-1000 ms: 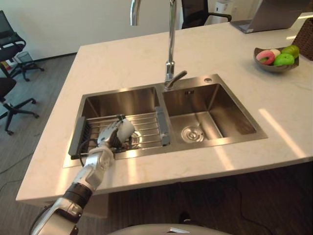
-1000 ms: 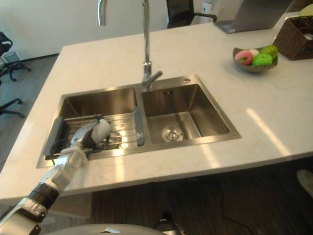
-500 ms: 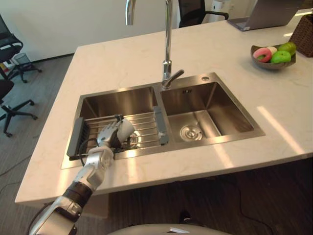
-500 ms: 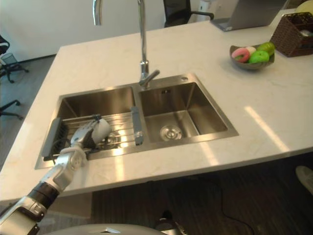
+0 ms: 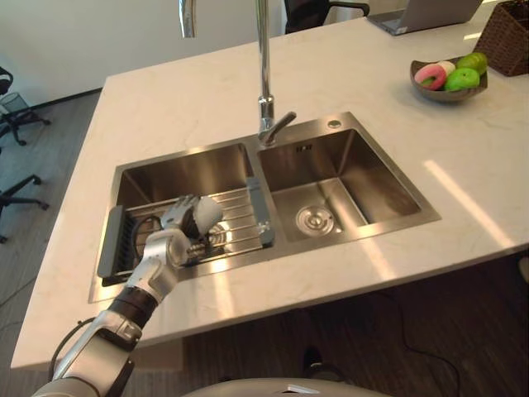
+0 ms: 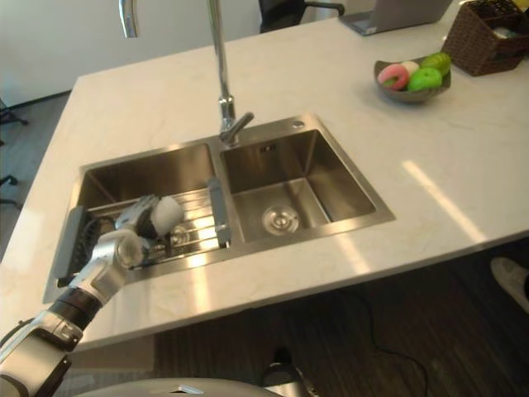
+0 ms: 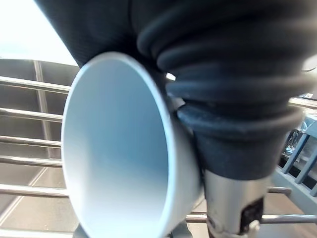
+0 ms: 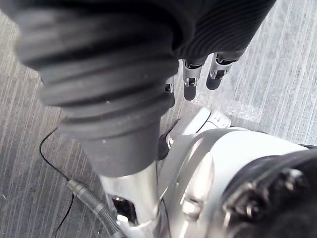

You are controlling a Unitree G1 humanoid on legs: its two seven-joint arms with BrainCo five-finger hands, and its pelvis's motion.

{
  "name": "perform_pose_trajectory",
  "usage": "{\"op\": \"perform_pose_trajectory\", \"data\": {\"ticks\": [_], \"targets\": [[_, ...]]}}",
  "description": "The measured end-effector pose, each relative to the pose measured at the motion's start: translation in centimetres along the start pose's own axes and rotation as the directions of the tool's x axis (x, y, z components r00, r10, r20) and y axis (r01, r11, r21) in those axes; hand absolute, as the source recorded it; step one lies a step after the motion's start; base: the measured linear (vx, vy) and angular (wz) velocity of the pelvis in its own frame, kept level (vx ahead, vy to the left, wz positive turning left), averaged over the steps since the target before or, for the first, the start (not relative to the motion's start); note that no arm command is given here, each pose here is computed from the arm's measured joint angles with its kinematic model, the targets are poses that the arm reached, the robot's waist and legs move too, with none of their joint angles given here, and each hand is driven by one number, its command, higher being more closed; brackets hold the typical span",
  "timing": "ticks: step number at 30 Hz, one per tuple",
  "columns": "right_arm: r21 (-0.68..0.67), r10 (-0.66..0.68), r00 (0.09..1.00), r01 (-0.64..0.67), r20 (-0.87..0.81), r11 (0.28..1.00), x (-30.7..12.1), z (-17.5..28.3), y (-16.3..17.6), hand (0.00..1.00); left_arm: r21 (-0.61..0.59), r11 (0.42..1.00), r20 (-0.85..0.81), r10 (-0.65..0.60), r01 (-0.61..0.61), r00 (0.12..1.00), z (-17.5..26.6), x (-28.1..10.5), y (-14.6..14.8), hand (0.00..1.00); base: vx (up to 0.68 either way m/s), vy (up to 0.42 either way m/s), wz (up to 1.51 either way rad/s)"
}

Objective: Walk over to the sink, pick up the cup, carry it to the dishwasher, place the cup inside the dishwasher, then close the dishwasher door

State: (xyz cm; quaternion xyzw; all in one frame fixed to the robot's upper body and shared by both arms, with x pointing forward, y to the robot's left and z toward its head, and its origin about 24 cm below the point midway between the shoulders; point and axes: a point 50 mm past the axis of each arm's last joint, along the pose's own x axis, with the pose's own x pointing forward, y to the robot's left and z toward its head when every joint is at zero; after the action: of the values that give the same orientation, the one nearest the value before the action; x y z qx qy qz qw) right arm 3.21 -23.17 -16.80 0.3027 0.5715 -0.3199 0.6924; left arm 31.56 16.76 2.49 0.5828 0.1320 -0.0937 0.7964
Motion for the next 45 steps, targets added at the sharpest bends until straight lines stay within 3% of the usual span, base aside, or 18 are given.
{"op": "perform_pose_trajectory", "data": {"ticks": [17,18,27,34,37,40,42,43,45], "targets": [[-0.033,-0.003,1.000,0.004,0.027,0.999,-0.1,0.6,-0.2,0.00,0.081,0.972,-0.198,-0.203,0.222,0.959,-1.6,0.7,1.5,0.00,0.02,0.015,-0.06],[-0.034,-0.003,1.000,0.003,0.027,0.999,-0.1,0.6,-0.2,0.00,0.086,0.969,-0.210,-0.209,0.231,0.955,-1.7,0.7,1.6,1.00,0.04,0.022,0.00],[-0.040,0.004,0.999,-0.003,0.035,0.999,-0.1,0.7,-0.2,0.00,0.121,0.970,-0.198,-0.186,0.213,0.962,-1.7,0.7,1.6,1.00,0.01,0.011,0.01],[-0.060,0.008,0.999,-0.005,0.044,0.998,-0.1,0.8,-0.2,0.00,0.151,0.986,0.029,-0.081,0.076,0.996,-1.4,0.6,0.6,1.00,0.00,0.007,0.02],[-0.070,0.010,0.999,-0.006,0.045,0.998,-0.1,0.8,-0.1,0.00,0.042,0.999,0.198,0.009,-0.017,0.980,-0.6,-0.1,0.1,1.00,0.04,0.022,0.11],[-0.076,0.018,0.999,-0.014,0.050,0.997,-0.1,1.0,0.2,0.00,-0.155,0.980,0.301,0.170,-0.127,0.938,0.7,-1.1,0.2,1.00,0.07,0.026,0.15],[-0.070,0.027,0.998,-0.024,0.053,0.997,0.0,1.1,0.4,0.00,-0.344,0.922,0.311,0.288,-0.175,0.906,0.8,-2.5,0.3,1.00,0.08,0.022,0.15],[-0.071,0.029,0.998,-0.025,0.054,0.997,0.0,1.1,0.4,0.00,-0.381,0.906,0.311,0.315,-0.186,0.897,0.8,-2.9,0.4,1.00,0.07,0.019,0.18],[-0.070,0.037,0.998,-0.033,0.052,0.997,0.0,1.1,0.6,0.00,-0.521,0.807,0.261,0.461,-0.278,0.848,0.0,-4.6,1.8,1.00,0.08,0.026,0.13]]}}
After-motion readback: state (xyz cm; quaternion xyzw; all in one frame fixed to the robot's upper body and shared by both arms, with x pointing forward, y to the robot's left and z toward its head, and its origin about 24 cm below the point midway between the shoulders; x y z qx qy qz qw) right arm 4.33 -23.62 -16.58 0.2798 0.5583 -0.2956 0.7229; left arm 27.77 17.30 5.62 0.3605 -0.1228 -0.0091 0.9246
